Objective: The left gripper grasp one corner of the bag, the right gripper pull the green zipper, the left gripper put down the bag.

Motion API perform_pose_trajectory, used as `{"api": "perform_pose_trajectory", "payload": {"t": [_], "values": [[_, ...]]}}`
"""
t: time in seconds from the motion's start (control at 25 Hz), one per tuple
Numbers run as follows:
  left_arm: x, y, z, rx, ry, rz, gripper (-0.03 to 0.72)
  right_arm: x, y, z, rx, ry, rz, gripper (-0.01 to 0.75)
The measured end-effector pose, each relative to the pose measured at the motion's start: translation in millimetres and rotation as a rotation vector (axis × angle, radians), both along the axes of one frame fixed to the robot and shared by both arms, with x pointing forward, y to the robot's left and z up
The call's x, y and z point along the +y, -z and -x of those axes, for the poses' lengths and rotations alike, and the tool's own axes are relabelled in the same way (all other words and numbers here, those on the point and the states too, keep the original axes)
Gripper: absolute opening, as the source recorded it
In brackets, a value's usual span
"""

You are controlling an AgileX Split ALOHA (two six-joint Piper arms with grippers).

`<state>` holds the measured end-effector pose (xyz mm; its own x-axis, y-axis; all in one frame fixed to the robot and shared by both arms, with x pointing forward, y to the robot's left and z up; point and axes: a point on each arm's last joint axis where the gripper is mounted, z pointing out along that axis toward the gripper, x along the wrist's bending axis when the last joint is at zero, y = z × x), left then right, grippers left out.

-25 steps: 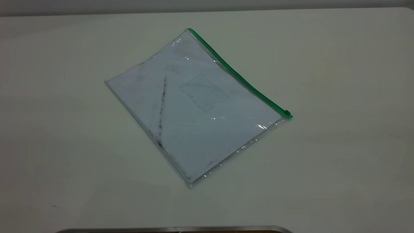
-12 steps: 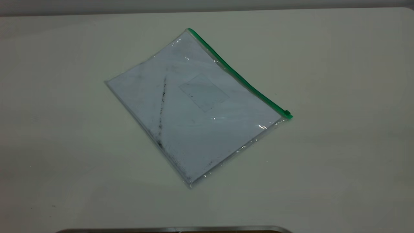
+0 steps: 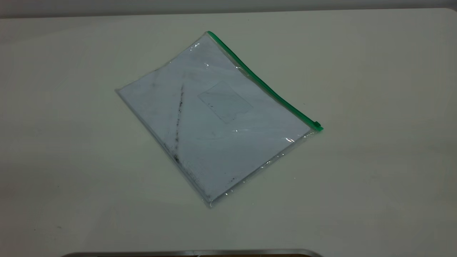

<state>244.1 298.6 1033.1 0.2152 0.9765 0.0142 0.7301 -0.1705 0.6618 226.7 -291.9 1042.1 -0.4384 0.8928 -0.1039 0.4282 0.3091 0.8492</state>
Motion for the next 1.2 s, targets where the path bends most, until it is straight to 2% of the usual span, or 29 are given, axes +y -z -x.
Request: {"api": "perform_pose_trajectory", "payload": {"t": [0.28,0.56,1.2], "values": [[1,0,3,-0.026,-0.029,0.005,0.59,0,0,0,0.0,-0.001,-0.001,0.578],[1,1,21,-0.16,-0.175,0.014,0.59,0,0,0,0.0,-0.001,-0.001,0.578],[1,1,22,-0.164,-0.186,0.015,0.59,0,0,0,0.001,-0.002,-0.002,0.578]]}}
